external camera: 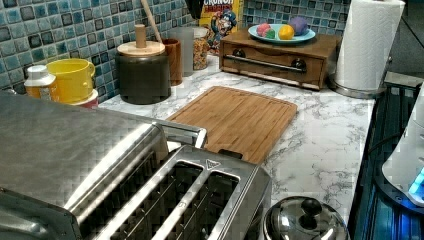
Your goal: Close the oven.
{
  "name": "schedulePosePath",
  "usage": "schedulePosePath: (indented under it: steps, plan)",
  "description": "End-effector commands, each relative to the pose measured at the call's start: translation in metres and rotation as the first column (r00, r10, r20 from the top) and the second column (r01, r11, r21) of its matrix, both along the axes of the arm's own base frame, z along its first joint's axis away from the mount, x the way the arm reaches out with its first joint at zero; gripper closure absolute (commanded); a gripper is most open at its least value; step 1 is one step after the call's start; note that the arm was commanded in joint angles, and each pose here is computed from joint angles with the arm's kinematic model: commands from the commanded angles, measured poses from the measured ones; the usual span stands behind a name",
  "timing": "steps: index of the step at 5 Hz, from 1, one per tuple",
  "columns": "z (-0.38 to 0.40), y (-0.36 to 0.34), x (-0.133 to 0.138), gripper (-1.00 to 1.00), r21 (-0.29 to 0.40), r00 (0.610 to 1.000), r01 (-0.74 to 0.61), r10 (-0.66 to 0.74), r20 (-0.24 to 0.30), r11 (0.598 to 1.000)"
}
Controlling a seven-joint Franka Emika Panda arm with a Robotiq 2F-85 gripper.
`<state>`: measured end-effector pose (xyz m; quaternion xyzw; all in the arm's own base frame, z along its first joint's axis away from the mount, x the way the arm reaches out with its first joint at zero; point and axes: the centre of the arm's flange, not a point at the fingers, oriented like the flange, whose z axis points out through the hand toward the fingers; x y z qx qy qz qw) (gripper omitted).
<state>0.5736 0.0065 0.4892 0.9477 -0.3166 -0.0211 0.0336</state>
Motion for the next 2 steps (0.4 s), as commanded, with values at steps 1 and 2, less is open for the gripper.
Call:
schedulePosePath:
  steps: [1, 2]
  plan:
    - [0.0, 0.004, 0.0, 1.0, -0.003, 1.0, -0.009, 0.009, 0.002, 1.0]
    - [-0.018, -0.005, 0.003, 1.0, 0.116, 0.972, -0.234, 0.228, 0.058, 0.965]
